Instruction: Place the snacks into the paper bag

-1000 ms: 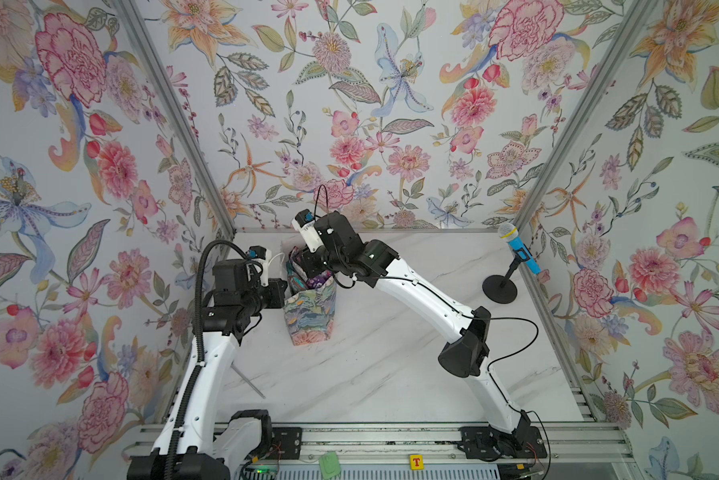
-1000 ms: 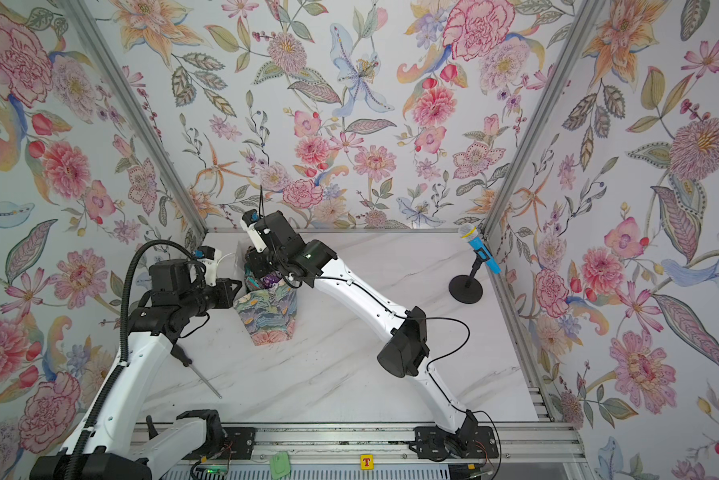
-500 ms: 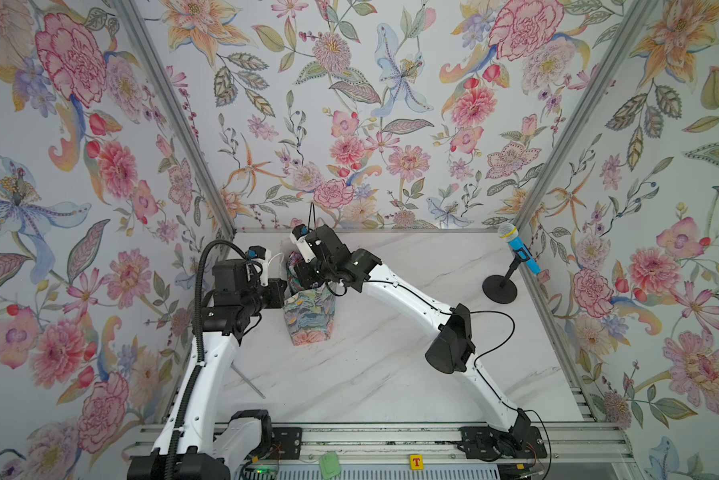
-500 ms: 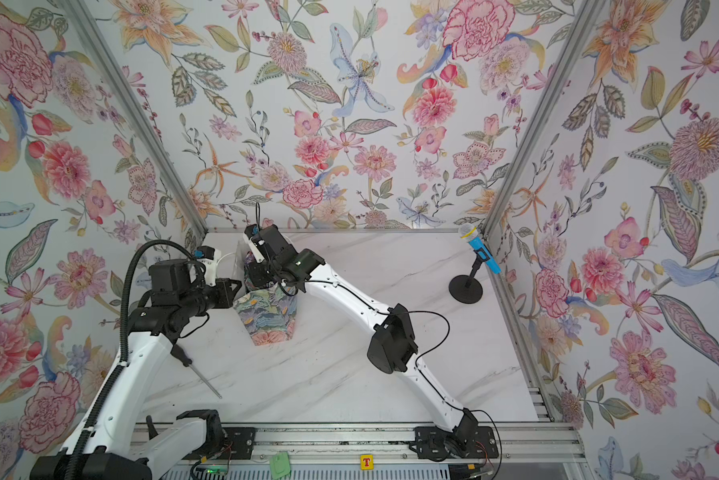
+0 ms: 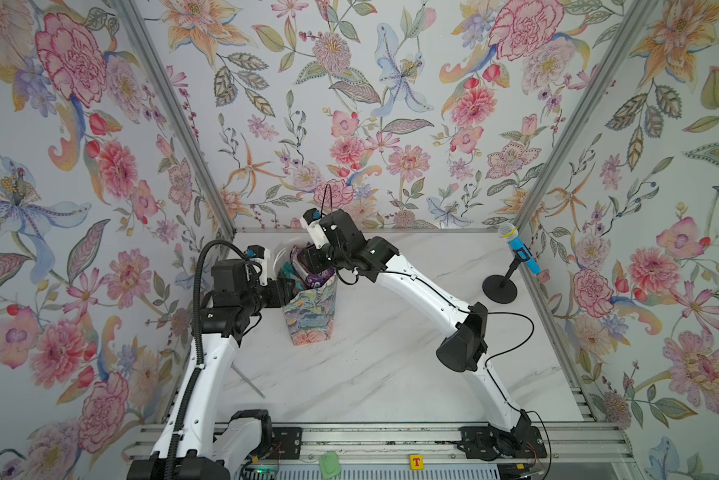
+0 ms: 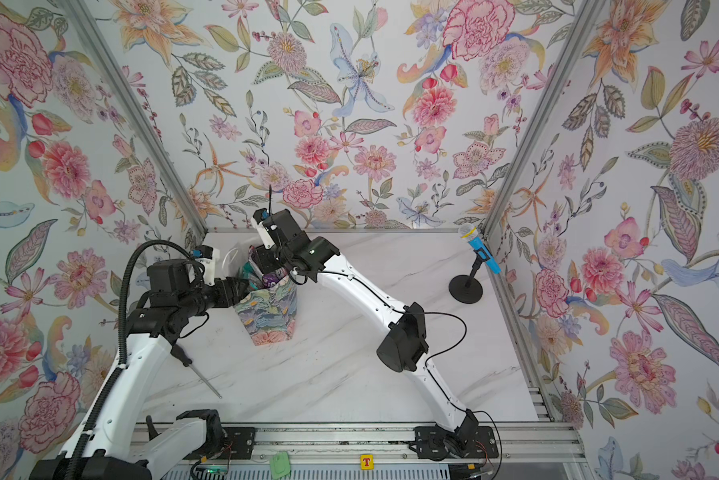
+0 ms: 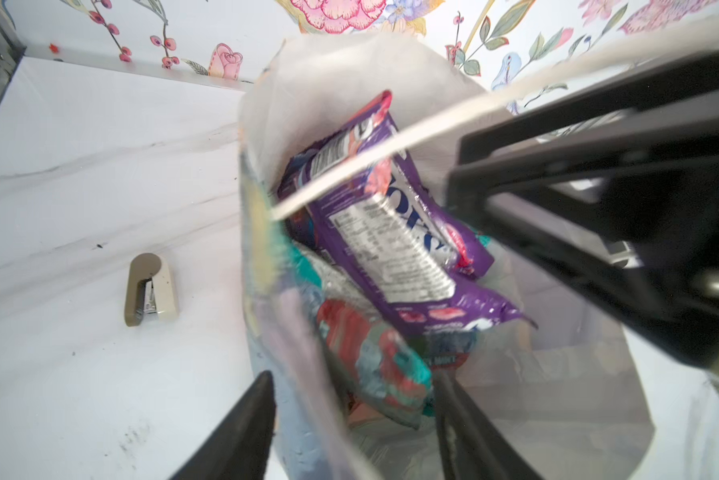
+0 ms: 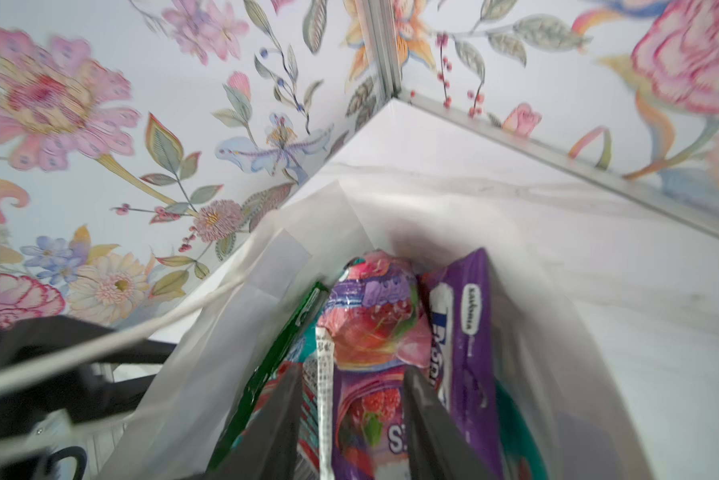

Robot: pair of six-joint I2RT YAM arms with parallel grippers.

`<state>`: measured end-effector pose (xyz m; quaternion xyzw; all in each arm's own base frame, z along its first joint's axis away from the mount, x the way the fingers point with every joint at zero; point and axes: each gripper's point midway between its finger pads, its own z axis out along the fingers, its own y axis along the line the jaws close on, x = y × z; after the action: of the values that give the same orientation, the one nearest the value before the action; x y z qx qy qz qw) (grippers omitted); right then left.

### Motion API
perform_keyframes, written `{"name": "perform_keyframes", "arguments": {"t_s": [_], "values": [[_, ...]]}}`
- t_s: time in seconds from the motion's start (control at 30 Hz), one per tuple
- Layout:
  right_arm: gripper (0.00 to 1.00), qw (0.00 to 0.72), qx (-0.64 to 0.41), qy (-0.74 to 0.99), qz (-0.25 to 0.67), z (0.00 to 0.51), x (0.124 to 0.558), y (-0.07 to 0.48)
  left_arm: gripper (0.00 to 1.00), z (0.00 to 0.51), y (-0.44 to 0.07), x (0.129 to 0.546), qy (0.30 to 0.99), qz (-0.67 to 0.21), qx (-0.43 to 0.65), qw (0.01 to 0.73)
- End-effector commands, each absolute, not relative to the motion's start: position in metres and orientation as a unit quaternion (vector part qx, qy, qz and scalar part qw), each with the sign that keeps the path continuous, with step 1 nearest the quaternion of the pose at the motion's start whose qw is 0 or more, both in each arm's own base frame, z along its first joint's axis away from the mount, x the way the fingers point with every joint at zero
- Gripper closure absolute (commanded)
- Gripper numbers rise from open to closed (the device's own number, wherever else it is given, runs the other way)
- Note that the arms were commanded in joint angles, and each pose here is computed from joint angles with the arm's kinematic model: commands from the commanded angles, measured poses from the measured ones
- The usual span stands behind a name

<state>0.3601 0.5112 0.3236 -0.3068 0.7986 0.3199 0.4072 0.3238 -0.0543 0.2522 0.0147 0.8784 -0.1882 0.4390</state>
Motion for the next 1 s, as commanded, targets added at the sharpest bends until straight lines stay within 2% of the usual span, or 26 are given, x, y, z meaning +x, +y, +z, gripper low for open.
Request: {"name": "perform_keyframes", "arguments": {"t_s": [0.0, 0.2, 0.3, 0.5, 0.7, 0.83, 0.97], "values": [[0.53, 0.476, -0.303, 0.756, 0.333, 0.397, 0.344, 0.487, 0.26, 0.26, -0.055, 0.32, 0.873, -0.196, 0.015, 0.446], [0.43, 0.517, -0.281, 0.736, 0.334, 0.416, 0.333, 0.457, 0.01, 0.272, -0.056, 0.318, 0.863, -0.198, 0.02, 0.464], [0.35, 0.546, -0.262, 0.724, 0.331, 0.423, 0.331, 0.435, 0.01, 0.283, -0.057, 0.317, 0.855, -0.199, 0.023, 0.478], [0.14, 0.59, -0.203, 0.716, 0.311, 0.423, 0.338, 0.377, 0.01, 0.314, -0.059, 0.314, 0.825, -0.208, 0.029, 0.525], [0.0, 0.597, -0.158, 0.727, 0.299, 0.407, 0.342, 0.325, 0.01, 0.357, -0.057, 0.306, 0.777, -0.208, 0.031, 0.593], [0.01, 0.599, -0.14, 0.738, 0.278, 0.391, 0.342, 0.295, 0.01, 0.406, -0.039, 0.288, 0.723, -0.166, 0.007, 0.671], [0.01, 0.597, -0.12, 0.755, 0.241, 0.367, 0.342, 0.26, 0.01, 0.453, -0.006, 0.252, 0.633, -0.098, -0.047, 0.766]]}}
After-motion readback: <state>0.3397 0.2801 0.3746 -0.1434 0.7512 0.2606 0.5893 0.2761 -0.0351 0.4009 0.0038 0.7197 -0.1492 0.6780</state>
